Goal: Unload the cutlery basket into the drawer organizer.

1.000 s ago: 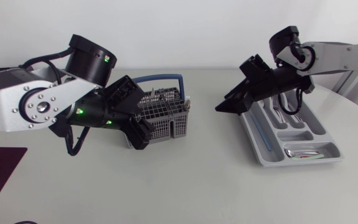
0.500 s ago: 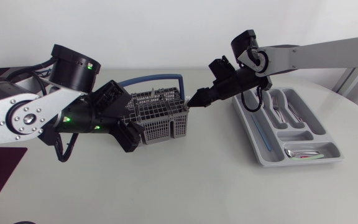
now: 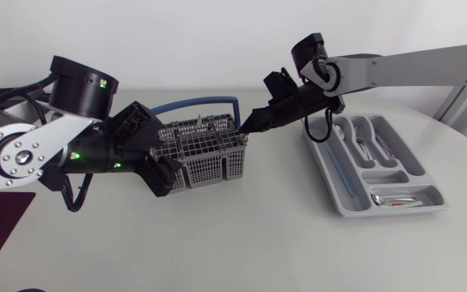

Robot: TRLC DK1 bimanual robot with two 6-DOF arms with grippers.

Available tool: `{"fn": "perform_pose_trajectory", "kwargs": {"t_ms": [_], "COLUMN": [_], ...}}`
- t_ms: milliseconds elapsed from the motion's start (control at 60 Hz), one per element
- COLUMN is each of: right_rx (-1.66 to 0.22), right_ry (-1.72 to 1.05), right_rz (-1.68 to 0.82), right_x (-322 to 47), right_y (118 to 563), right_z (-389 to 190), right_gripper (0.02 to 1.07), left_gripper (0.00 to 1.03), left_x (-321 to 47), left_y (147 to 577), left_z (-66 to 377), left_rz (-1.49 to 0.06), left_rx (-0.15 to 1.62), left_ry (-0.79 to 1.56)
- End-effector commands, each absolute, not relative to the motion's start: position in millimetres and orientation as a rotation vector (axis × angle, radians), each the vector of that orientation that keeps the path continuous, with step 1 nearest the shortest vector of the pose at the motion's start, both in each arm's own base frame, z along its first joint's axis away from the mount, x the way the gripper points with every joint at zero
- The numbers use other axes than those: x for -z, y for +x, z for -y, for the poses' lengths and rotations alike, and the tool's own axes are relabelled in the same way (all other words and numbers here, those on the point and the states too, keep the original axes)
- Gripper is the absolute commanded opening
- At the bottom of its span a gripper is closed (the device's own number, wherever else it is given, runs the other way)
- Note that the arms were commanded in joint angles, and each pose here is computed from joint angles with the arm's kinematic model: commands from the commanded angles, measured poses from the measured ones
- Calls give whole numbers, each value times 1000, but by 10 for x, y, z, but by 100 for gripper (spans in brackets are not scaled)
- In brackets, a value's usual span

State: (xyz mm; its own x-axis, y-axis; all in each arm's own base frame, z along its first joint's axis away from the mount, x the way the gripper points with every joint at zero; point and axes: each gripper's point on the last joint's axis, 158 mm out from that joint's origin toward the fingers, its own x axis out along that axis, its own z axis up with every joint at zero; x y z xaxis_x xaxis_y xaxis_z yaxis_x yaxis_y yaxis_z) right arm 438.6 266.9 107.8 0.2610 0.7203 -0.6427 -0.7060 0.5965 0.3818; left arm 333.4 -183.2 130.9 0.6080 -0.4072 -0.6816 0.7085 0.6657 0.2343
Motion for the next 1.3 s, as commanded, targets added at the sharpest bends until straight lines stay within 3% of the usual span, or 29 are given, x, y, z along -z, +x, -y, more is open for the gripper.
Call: {"fn": "perform_pose_trajectory", "kwargs": {"t_ms": [0,233,400,650,1283], "right_rx": [-960,-952,-957,-974,-998], "right_ry": [41,44,38,27,-41], "right_rz": [-910,-944,-954,-945,-821], "right_x": [-991,-911,-881,-945,-1679], "right_y": [4418,4387,4364,4292,3915], "right_z": [-2739,-2735,-2721,-2711,-2758], "right_gripper": [29,23,8,8,8], "left_gripper": [98,98,98,98,98], "left_x": [-1266,-1285,-1278,-1290,-1277], "left_y": [3297,3283,3280,3249,3164], "left_z": [1782,1775,1773,1790,1721], "left_rz": [-635,-630,-632,-632,-632], "left_rx": [676,675,675,680,673], "left_ry": [538,537,535,533,531]}}
